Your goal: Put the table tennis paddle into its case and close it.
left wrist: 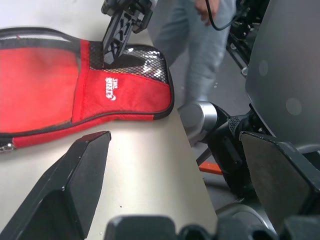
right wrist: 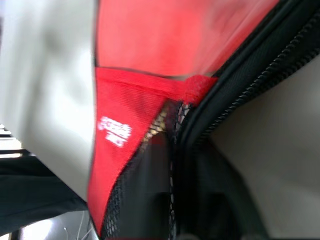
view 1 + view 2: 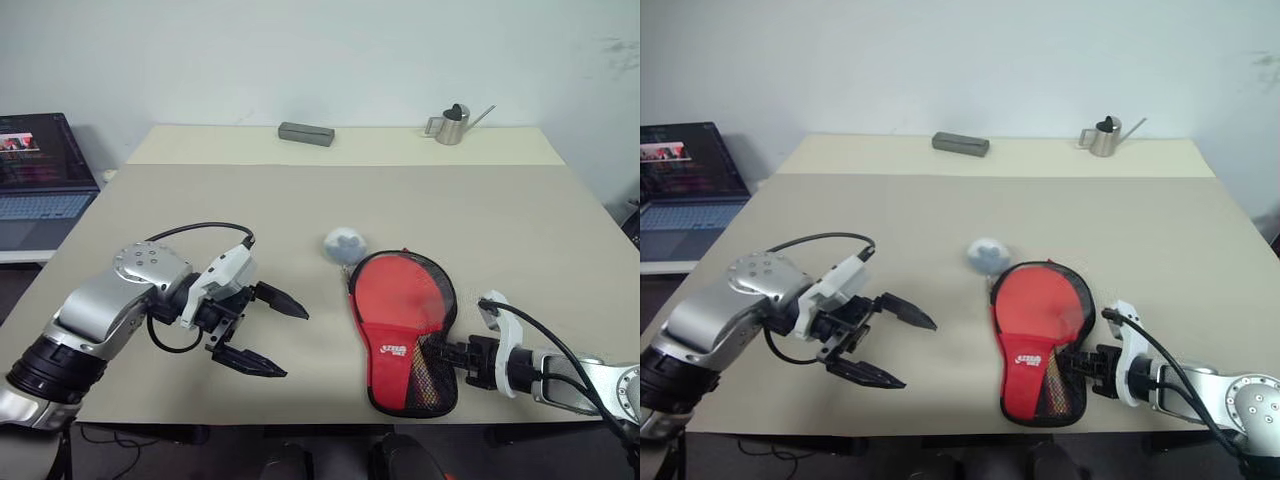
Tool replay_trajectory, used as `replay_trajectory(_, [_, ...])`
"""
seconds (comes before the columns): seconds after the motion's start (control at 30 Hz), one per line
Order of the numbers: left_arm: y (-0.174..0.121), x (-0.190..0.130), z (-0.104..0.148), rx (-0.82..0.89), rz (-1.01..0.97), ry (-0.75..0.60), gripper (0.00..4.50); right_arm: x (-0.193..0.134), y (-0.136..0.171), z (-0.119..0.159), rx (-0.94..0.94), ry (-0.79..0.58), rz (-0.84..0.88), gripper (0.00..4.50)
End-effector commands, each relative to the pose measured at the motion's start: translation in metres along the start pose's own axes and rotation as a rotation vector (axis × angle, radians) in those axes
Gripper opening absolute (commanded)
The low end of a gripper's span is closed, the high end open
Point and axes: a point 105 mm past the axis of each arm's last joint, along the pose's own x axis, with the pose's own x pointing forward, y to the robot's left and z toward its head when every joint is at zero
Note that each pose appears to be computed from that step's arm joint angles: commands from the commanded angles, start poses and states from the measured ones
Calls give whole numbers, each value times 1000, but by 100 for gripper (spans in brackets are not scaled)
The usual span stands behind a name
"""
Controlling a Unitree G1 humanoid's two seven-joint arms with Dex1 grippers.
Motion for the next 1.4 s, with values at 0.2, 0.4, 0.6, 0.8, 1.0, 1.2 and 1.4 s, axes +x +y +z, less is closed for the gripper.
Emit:
replay_trajectory(0.2, [-2,-1,5,44,-57,-4,450,-30,2,10,-42,-5,24,369])
replay_trajectory(0.4, [-3,1,5,45,-61,-14,450,-42,16,16,-101,-34,113,443])
replay_trajectory(0.6, [-3,2,5,36,-58,-28,450,-59,37,17,-200,-33,269,443])
replay_trajectory(0.8, [10,-3,9,30,30,-64,450,-57,44,58,-441,-201,246,443])
replay_trajectory(1.0, [20,-6,10,15,130,-116,450,-42,44,75,-791,-240,150,443])
replay_trajectory(1.2, [41,-22,15,29,296,-156,450,-25,48,93,-1011,-285,164,443])
replay_trajectory(1.4, [54,-44,12,35,430,-148,450,-5,63,105,-1031,-344,237,443])
